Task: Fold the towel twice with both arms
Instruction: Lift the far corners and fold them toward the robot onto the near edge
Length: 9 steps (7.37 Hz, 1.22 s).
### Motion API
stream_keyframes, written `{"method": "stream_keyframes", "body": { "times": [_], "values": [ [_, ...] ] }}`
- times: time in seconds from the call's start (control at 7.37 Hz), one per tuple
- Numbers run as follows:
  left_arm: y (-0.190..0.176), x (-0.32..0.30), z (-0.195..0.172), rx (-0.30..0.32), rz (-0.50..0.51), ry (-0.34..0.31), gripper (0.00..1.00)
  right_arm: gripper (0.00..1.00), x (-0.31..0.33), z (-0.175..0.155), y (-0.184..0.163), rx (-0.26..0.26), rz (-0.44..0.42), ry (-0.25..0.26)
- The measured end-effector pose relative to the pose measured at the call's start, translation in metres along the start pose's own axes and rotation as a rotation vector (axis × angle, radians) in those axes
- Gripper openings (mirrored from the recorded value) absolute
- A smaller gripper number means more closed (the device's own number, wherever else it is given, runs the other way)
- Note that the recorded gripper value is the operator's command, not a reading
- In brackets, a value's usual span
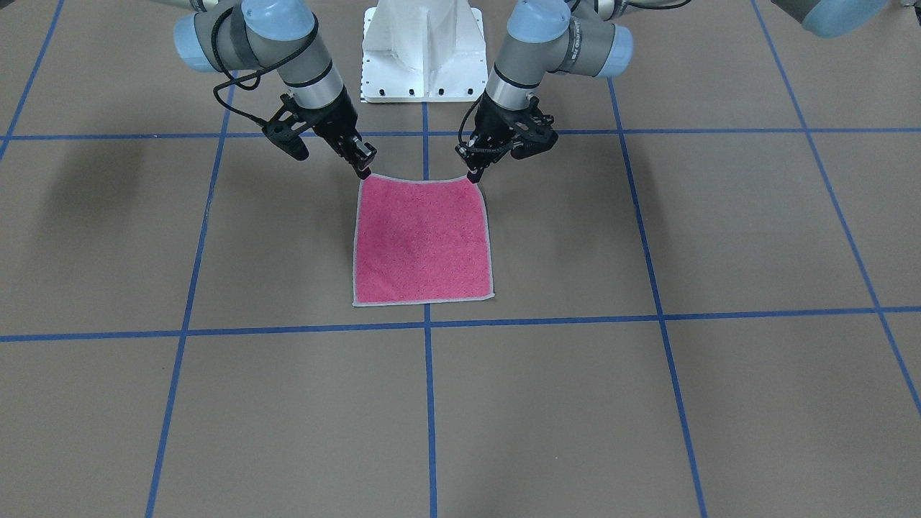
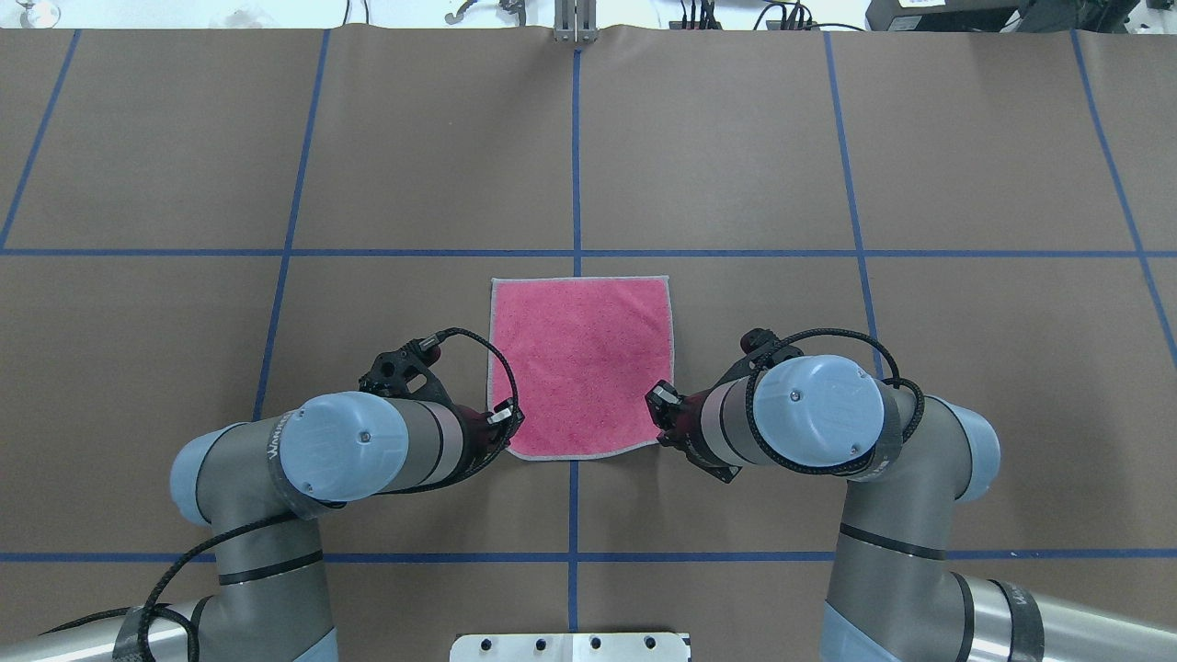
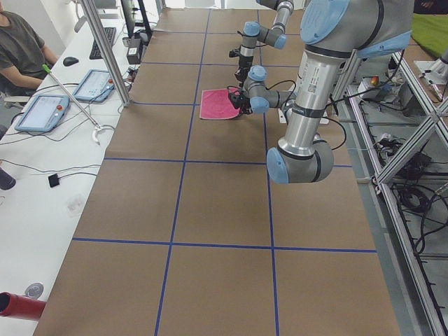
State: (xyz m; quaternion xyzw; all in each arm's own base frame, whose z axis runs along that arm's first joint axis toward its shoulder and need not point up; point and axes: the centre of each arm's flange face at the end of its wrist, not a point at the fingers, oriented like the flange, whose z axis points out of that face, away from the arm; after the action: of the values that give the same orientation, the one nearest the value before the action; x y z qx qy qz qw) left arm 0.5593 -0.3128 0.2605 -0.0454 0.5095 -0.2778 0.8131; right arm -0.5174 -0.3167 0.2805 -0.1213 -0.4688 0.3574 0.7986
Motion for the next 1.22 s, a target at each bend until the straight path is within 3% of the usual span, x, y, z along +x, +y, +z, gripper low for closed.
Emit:
{"method": "stream_keyframes", "body": {
  "times": [0.68,1.22],
  "values": [
    [-0.005,0.008,-0.008,-0.017,-0.002,0.012,0.0,0.0,-0.002,-0.002,-0.003,0.001,0.001,-0.003],
    [-0.078,0.046,-0.011,0.084,-0.051,0.04,0.0,0.0,-0.046,-0.007,-0.057,0.058,0.06,-0.038]
  ]
}}
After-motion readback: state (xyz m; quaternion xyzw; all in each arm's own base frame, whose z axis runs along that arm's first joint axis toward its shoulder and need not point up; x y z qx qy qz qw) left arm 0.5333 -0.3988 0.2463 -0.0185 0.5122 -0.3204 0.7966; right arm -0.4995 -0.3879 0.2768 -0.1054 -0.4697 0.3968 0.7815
